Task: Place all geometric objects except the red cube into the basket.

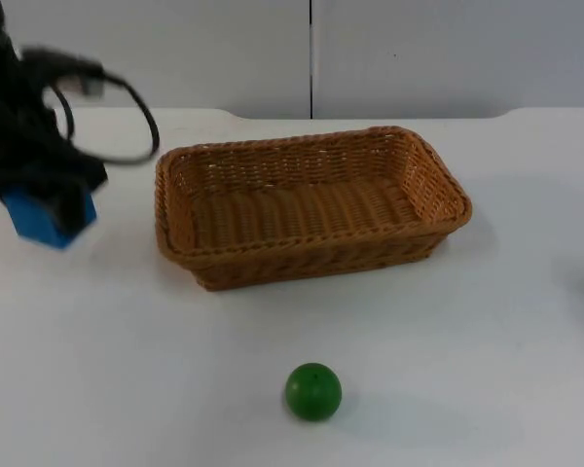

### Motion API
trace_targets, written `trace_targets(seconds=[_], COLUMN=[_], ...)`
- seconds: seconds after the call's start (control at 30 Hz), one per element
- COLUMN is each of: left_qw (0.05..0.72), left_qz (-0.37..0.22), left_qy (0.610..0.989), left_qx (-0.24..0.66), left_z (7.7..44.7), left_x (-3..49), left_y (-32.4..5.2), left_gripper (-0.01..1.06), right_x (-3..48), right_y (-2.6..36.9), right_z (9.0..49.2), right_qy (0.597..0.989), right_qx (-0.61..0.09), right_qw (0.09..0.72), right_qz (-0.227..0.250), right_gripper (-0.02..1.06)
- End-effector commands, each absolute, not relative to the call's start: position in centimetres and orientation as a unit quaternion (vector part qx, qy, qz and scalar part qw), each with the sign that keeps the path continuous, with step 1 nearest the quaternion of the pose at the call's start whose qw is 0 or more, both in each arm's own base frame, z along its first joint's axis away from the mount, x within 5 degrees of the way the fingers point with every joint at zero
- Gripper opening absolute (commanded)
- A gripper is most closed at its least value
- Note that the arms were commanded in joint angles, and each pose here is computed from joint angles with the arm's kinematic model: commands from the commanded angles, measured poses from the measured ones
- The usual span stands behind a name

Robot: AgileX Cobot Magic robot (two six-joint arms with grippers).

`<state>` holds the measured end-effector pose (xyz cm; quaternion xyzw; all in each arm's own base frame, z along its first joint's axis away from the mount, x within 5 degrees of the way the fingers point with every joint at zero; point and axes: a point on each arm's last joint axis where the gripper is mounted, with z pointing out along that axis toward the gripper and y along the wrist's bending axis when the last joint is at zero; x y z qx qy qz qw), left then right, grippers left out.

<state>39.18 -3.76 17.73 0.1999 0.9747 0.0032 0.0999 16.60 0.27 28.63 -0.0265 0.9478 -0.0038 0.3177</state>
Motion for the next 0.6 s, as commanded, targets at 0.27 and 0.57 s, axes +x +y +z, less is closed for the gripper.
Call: trace_targets(seconds=[0.27, 0.57], left_qw=[0.198, 0.212], left_qz=[-0.047, -0.059], left_qy=[0.964, 0.947], left_qx=[0.169, 0.236], left_z=[24.2, 22.9], left_x=[37.9, 40.4], left_y=[-6.0, -12.3], left_gripper=[0.0, 0.0], right_x=[16.7, 16.7], right_y=[0.2, 0.2], right_z=[28.9, 28.9], right_qy=[0.945, 0.944], right_qx=[-0.026, -0.026], right_qw=[0.327, 0.328], right_qz=[-0.006, -0.006], right_gripper=[1.05, 1.05])
